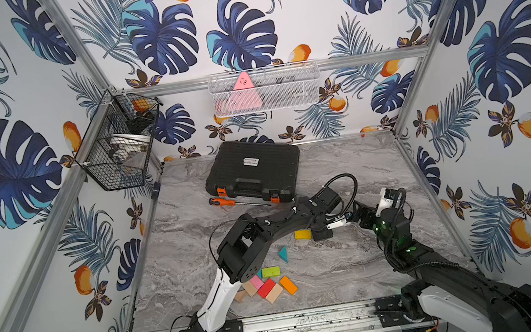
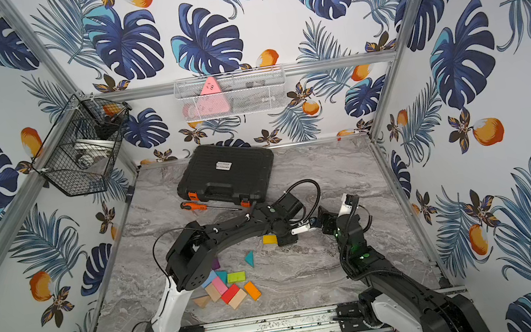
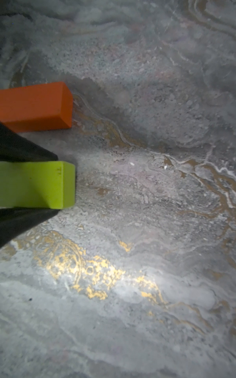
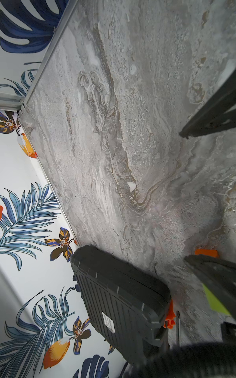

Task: Assemble a piece of candy with building blocks
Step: Place the building block at the center of the board, then pick up the building block from the center of the board.

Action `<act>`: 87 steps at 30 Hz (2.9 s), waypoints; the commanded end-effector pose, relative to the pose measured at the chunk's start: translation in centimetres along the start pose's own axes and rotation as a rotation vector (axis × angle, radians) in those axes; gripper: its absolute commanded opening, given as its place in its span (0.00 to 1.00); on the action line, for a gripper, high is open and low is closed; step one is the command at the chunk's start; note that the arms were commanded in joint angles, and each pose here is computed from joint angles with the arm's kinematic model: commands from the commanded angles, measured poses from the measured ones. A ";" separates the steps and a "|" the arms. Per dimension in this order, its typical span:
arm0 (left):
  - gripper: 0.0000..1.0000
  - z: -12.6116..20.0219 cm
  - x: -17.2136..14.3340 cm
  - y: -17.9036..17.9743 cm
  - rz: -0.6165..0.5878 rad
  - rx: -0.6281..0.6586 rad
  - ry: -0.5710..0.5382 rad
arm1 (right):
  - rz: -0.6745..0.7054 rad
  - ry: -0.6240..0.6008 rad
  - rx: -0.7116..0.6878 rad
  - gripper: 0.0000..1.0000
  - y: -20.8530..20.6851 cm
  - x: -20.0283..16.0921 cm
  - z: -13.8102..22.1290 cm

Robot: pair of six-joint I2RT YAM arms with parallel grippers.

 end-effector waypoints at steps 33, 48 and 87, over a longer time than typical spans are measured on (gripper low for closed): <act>0.63 4.0 1.5 0.4 -0.005 0.063 -0.052 | 0.000 -0.018 0.030 0.92 0.6 0.4 -0.2; 0.66 12.4 0.2 3.1 0.180 0.473 0.000 | -0.006 0.007 0.070 0.93 1.3 1.0 0.4; 0.90 32.1 -21.6 -13.4 1.005 1.026 -0.397 | 1.317 1.089 0.839 0.72 21.7 -21.1 6.1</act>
Point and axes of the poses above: each gripper's point midway between its finger pads, its own z axis back along the fingers, its own y axis along the line the jaws close on, x = y × z, the point moved 9 cm from there along z, back along the fingers, and after that the axes turned 11 degrees about -z, right-handed, at the moved point
